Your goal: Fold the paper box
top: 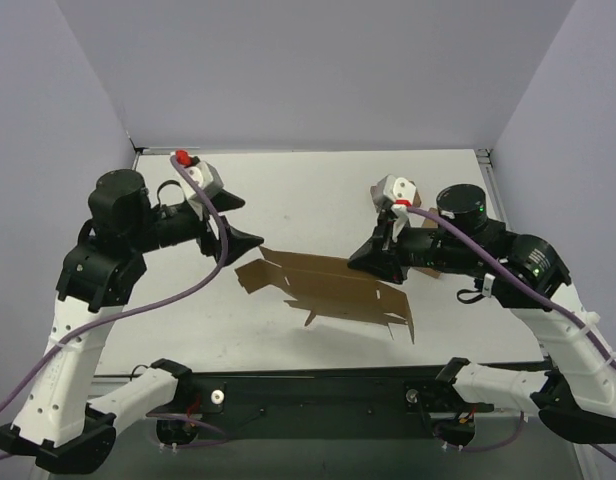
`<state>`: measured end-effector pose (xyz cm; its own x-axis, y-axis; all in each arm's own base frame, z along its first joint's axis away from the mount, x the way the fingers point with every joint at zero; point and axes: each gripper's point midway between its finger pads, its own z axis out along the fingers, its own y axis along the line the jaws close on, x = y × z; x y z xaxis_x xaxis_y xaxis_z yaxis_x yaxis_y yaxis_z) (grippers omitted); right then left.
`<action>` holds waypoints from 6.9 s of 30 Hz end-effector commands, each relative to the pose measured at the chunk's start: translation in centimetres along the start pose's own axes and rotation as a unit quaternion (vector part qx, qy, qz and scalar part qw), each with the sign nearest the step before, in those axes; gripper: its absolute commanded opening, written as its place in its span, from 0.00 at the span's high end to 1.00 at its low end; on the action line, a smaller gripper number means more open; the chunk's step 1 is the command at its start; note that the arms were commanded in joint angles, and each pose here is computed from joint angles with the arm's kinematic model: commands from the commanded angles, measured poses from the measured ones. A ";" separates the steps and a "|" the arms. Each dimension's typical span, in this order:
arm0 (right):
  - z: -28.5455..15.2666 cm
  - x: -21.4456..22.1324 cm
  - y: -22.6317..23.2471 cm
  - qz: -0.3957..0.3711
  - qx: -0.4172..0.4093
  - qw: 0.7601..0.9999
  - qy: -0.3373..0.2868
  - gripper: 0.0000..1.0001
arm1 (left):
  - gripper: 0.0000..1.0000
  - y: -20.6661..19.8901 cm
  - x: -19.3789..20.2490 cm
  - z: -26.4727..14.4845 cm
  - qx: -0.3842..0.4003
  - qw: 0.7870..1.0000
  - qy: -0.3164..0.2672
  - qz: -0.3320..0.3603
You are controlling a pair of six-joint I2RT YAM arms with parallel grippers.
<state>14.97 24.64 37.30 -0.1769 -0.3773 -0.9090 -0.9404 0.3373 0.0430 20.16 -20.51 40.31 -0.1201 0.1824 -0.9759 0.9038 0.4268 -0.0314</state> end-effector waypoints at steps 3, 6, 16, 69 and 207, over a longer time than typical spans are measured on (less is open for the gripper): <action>-2.7 -4.7 2.0 0.064 -0.030 0.992 -0.106 1.00 | 0.07 3.0 -6.3 -2.3 -0.078 0.988 -0.136 0.009; -2.8 -4.9 2.7 0.097 -0.054 0.987 -0.113 1.00 | 0.07 4.8 -7.4 -3.6 -0.129 0.976 -0.173 -0.011; 3.5 0.9 -3.6 0.273 -0.093 0.954 -0.081 1.00 | 0.05 9.3 -7.2 -4.6 -0.194 0.955 -0.209 -0.084; 7.9 10.4 -12.5 0.147 -0.023 0.989 -0.001 1.00 | 0.50 8.0 18.3 12.5 0.092 0.971 0.059 -0.214; 10.9 18.3 -11.7 -0.037 0.106 0.991 0.071 1.00 | 0.17 4.9 27.2 10.2 -0.066 0.940 -0.043 -0.331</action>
<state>25.80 22.49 14.16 -0.1981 -0.5603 -0.8043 -0.8650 0.4859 -0.1254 24.60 -20.72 8.56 -0.6717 -0.2529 -0.6963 0.4664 0.5859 -0.6627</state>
